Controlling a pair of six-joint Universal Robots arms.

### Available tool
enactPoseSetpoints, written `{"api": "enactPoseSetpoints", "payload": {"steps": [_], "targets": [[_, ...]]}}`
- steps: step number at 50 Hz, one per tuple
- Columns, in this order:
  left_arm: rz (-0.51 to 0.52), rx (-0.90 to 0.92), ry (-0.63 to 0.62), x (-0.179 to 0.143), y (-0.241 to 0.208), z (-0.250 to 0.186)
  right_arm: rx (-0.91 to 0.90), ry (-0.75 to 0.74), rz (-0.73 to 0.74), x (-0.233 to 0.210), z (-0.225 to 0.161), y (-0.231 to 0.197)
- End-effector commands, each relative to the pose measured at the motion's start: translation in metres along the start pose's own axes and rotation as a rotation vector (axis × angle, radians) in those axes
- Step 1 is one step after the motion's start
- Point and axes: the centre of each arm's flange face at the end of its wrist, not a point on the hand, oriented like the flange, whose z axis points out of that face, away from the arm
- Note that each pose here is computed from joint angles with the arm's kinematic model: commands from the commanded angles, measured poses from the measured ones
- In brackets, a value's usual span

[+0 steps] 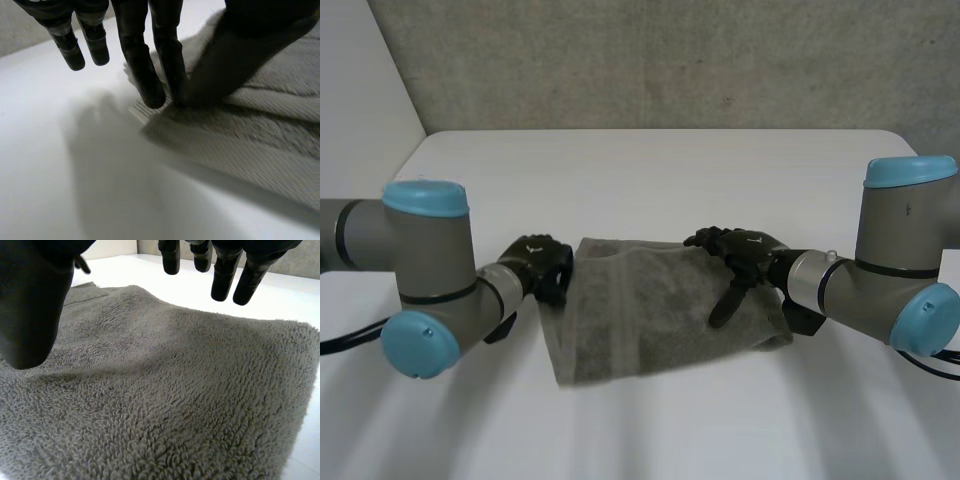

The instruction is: Fold the towel.

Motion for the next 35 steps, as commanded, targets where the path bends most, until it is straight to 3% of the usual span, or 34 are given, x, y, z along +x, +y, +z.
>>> {"api": "enactPoseSetpoints", "payload": {"steps": [1, 35], "targets": [[-0.015, -0.041, -0.008, -0.004, 0.009, -0.009, 0.001, -0.002, -0.001, -0.001, 0.000, 0.000], [-0.049, -0.159, -0.013, -0.010, 0.020, -0.025, -0.007, -0.004, 0.001, -0.002, -0.001, 0.002]]}}
